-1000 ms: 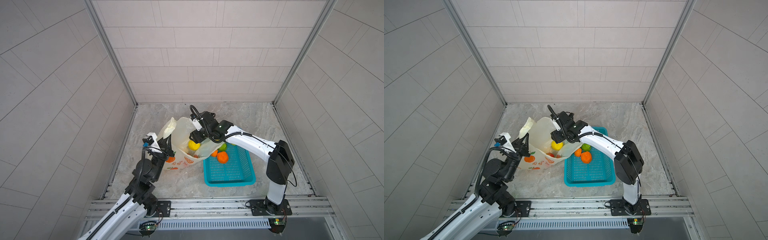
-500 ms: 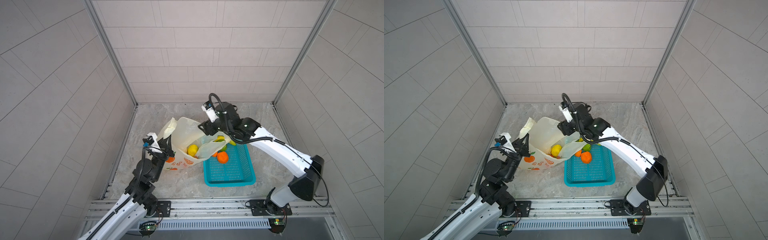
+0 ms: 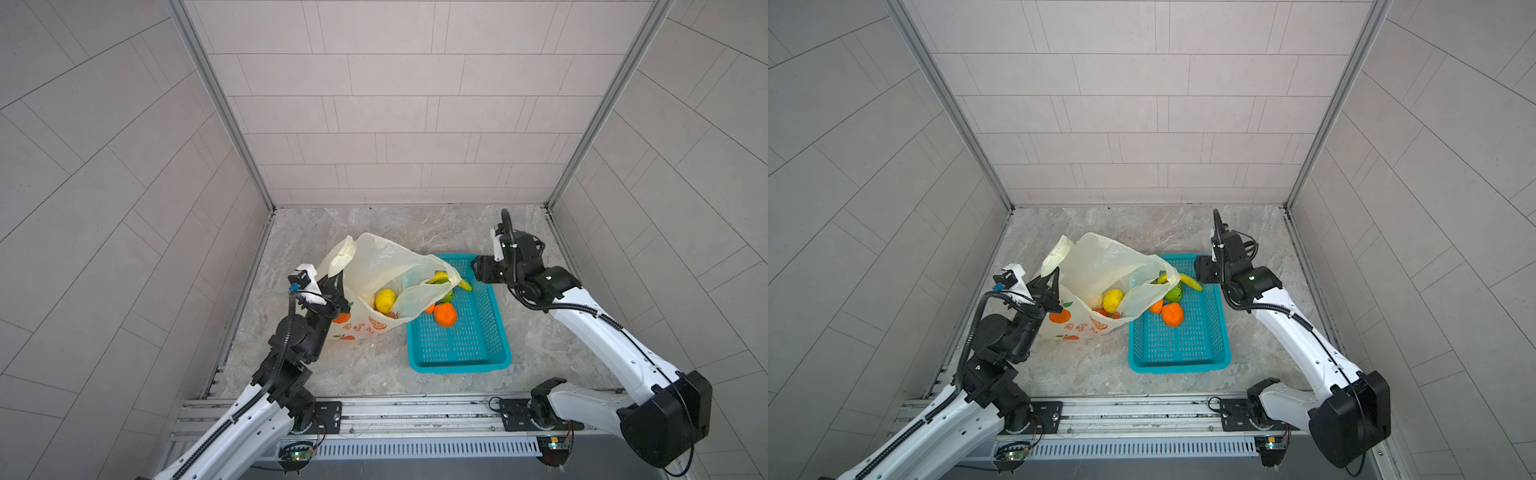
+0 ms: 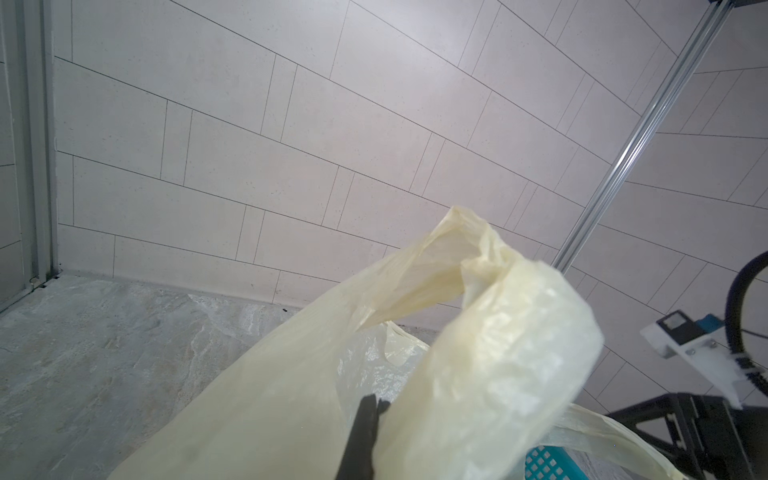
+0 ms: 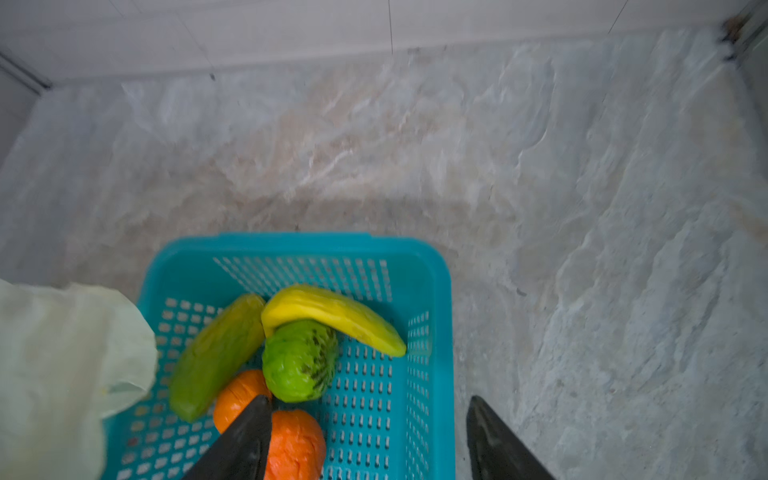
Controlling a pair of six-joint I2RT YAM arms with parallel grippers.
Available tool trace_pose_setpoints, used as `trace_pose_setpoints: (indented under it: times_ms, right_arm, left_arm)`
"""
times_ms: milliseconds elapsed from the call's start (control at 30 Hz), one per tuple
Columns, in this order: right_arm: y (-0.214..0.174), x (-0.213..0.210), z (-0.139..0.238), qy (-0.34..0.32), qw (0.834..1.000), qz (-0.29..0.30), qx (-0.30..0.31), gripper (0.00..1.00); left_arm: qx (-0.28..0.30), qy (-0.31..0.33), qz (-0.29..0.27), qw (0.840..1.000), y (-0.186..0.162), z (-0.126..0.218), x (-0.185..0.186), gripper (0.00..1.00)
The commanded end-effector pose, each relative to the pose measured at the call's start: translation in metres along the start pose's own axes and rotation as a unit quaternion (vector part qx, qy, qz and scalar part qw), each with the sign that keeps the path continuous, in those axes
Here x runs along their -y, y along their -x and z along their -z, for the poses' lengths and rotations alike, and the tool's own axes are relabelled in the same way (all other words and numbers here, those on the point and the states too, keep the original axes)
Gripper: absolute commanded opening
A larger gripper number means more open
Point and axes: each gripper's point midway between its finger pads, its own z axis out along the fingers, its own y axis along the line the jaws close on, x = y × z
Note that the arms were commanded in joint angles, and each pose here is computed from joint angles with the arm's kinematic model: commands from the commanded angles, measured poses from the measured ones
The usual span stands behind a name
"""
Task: Place the fruits into the plastic bag
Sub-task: 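Withdraw the right gripper from the bag back over the basket, then lower the right gripper onto an orange tangerine and grasp it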
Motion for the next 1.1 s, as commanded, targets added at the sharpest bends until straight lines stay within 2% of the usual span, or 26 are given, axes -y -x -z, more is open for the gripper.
trace_pose_setpoints:
  times_ms: [0,167,367,667,1067]
  right_arm:
    - [-0.038,-0.025,-0.012,0.061,0.997,0.009,-0.056,0.7]
    - [-0.086,-0.061,-0.03,0.11,0.979,0.09,-0.149,0.72]
    - [-0.107,-0.071,-0.045,0.107,0.957,0.13,-0.234,0.73]
    - [-0.126,-0.075,-0.06,0.069,0.94,0.193,-0.273,0.78]
    - [-0.13,-0.073,-0.082,0.049,0.938,0.209,-0.271,0.75]
  left_arm:
    - [0.011,-0.005,0.001,1.0,0.006,-0.001,0.003,0.0]
    - [0.01,-0.006,0.002,1.0,0.006,-0.002,0.004,0.0]
    - [0.011,-0.005,0.004,1.0,0.006,-0.001,0.004,0.0]
    - [0.011,-0.004,0.002,1.0,0.007,-0.001,0.003,0.0]
    - [0.013,-0.005,-0.001,1.0,0.008,0.0,0.003,0.0]
